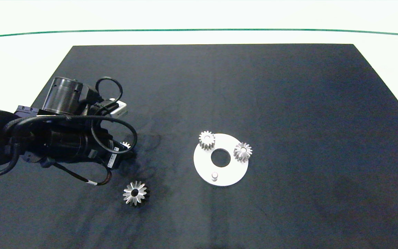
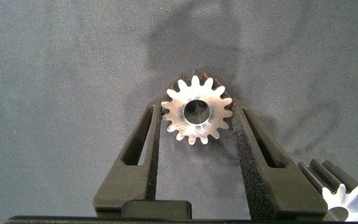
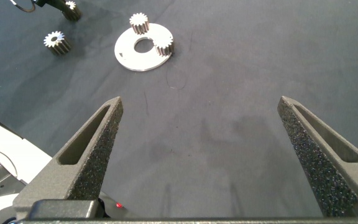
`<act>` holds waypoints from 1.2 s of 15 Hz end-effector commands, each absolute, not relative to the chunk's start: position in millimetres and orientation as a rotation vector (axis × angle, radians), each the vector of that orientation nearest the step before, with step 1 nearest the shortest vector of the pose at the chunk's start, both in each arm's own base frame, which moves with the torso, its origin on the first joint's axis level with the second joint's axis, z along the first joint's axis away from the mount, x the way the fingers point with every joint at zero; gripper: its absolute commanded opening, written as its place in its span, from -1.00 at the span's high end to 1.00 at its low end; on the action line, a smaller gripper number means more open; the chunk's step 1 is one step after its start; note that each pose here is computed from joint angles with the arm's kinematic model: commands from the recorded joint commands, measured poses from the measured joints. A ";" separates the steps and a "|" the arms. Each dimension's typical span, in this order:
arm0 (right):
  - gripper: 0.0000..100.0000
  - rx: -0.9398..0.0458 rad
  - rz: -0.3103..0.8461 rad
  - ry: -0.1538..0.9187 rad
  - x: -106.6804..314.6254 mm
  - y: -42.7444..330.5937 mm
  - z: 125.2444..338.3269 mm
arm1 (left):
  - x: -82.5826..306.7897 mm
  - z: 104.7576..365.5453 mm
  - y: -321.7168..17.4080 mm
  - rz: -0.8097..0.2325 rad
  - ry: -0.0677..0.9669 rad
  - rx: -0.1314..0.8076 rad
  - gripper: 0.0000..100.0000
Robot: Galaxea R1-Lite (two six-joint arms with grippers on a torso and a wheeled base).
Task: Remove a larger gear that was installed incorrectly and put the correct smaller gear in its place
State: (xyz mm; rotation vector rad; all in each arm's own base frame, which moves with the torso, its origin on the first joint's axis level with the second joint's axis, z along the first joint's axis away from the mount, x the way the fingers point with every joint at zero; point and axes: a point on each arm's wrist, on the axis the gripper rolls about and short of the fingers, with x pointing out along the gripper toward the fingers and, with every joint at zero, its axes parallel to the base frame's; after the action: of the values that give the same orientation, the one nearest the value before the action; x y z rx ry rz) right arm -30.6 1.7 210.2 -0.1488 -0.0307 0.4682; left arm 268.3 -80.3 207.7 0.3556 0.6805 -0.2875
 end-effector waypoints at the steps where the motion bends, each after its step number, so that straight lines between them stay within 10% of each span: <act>1: -1.00 -0.150 0.470 -0.031 -31.0 1.7 209.9 | 268.2 207.1 -80.3 -0.287 0.683 0.357 0.44; 10: -1.00 -0.150 0.470 -0.033 -31.3 1.6 209.8 | 267.8 204.6 -80.2 -0.289 0.691 0.362 0.44; 11: -1.00 -0.150 0.470 -0.033 -31.3 1.6 209.8 | 267.8 204.6 -80.2 -0.289 0.691 0.362 -1.00; 18: -1.00 -0.150 0.470 -0.035 -31.5 1.6 210.2 | 270.0 203.7 -81.3 -0.290 0.694 0.360 -1.00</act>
State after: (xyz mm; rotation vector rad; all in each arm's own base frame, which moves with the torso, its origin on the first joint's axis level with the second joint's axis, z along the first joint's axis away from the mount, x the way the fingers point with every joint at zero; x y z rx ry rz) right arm -31.2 1.6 209.9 -0.1490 -0.0336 0.4675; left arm 269.5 -80.9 204.0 0.3584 0.6938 -0.2893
